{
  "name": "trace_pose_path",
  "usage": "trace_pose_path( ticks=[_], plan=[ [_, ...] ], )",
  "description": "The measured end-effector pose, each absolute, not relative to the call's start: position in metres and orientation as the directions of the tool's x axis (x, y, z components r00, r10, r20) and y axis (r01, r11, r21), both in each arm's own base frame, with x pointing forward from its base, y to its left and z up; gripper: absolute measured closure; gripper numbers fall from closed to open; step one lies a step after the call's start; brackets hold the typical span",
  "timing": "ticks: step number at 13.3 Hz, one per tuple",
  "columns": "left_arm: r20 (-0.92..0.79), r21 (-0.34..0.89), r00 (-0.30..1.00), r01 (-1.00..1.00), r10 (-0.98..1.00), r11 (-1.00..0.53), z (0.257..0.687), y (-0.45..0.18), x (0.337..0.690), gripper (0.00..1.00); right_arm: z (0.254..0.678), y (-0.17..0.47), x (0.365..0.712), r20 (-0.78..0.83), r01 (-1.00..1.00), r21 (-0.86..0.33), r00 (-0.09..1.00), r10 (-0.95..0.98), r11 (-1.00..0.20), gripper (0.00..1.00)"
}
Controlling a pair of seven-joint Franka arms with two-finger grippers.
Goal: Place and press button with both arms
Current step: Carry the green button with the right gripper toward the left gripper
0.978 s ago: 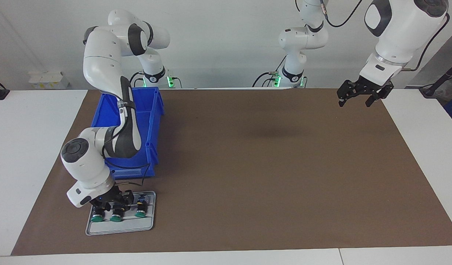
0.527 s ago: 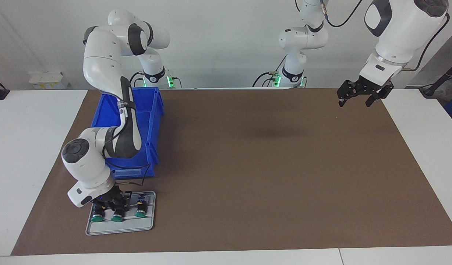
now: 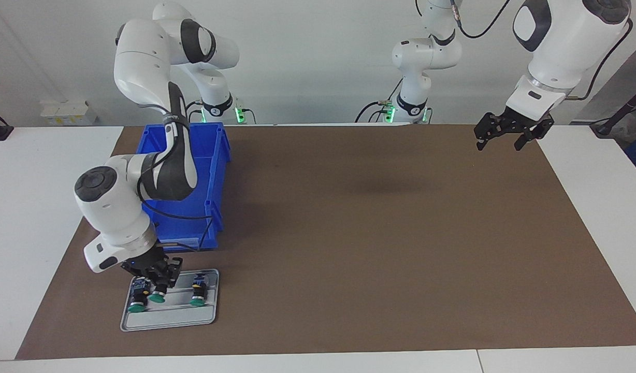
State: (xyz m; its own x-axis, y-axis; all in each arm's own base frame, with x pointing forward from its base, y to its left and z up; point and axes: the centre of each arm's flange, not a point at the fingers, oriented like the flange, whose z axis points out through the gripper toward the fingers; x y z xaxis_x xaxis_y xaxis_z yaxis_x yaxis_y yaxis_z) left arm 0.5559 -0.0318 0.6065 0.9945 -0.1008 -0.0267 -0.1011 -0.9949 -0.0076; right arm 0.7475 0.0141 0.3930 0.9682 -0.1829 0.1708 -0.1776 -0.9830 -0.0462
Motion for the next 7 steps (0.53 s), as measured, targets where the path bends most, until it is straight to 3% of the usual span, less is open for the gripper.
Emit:
trace_pose_path(
  ticks=[7],
  plan=[
    [-0.027, -0.008, 0.995, -0.101, -0.101, -0.995, 0.606, -0.032, 0.556, 0.0, 0.412, 0.162, 0.723, 0.112, -0.567, -0.123, 0.808, -0.579, -0.815, 0.6]
  ],
)
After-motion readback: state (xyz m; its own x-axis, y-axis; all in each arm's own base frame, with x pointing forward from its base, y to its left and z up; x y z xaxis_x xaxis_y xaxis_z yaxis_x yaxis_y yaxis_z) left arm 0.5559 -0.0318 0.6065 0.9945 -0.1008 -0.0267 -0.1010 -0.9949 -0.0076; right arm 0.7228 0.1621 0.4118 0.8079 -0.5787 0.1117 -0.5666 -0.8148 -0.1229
